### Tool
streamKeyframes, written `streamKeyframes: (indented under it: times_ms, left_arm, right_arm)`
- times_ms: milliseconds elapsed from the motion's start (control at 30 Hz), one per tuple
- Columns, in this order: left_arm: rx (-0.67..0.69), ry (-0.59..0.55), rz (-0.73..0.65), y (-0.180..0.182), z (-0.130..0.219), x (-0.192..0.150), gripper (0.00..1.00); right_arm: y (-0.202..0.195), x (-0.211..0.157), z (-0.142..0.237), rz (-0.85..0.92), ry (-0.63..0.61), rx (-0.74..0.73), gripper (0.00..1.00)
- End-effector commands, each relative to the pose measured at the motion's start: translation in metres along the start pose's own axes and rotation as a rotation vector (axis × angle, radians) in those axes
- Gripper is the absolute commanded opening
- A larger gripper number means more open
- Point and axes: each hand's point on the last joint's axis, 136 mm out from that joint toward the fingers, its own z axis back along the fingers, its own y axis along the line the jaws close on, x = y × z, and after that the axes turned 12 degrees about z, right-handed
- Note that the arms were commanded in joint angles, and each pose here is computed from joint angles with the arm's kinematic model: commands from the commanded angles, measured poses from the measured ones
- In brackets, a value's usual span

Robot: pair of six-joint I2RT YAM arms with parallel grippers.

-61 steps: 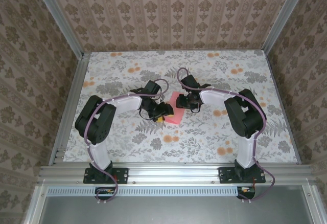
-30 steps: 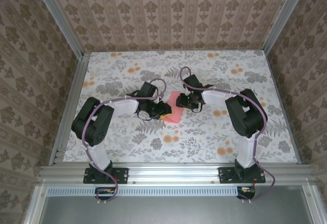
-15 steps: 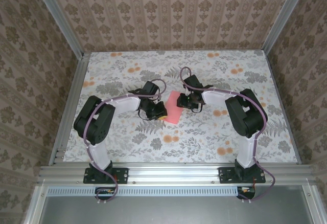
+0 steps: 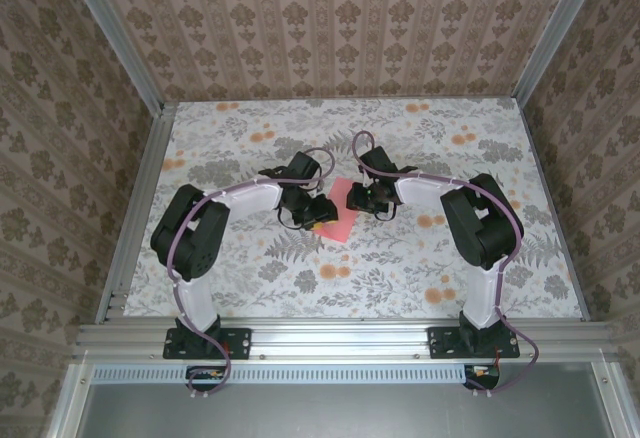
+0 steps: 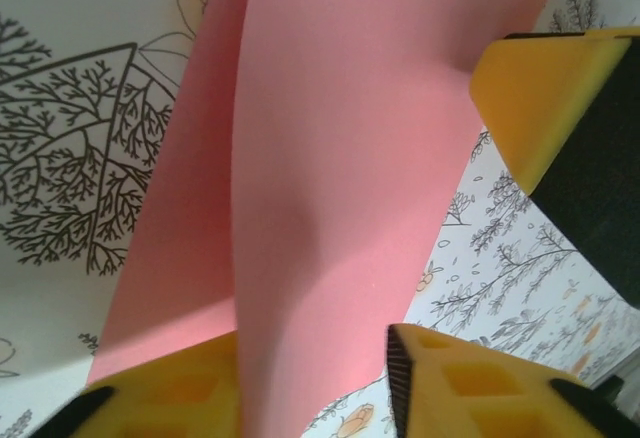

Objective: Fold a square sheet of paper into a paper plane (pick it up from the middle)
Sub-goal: Fold the triangle a second time at the center of the table.

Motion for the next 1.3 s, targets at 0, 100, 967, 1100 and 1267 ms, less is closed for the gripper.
streamKeyframes:
  times_ms: [0, 100, 967, 1100, 1267]
  left_arm:
    - [-0.088, -0.020, -0.052, -0.028, 0.020, -0.001, 0.42]
    - [-0.140, -0.021, -0.063, -0.038, 0.025, -0.003, 0.45]
    - [-0.224, -0.033, -0.036, -0.041, -0.003, 0.017, 0.42]
    - [-0.214, -0.040, -0.015, -0.035, -0.008, 0.020, 0.39]
    - [-0.201, -0.047, 0.001, -0.029, -0.010, 0.022, 0.33]
  right_arm:
    - [-0.018, -0.039, -0.013, -0.044, 0.136, -0.058, 0.28]
    - [-0.019, -0.039, -0.013, -0.047, 0.139, -0.063, 0.27]
    - [0.016, -0.011, 0.018, -0.104, 0.039, 0.252, 0.33]
    - [0.017, -0.006, 0.031, -0.110, 0.012, 0.275, 0.34]
    - [0.016, -0.012, 0.045, -0.113, 0.004, 0.288, 0.34]
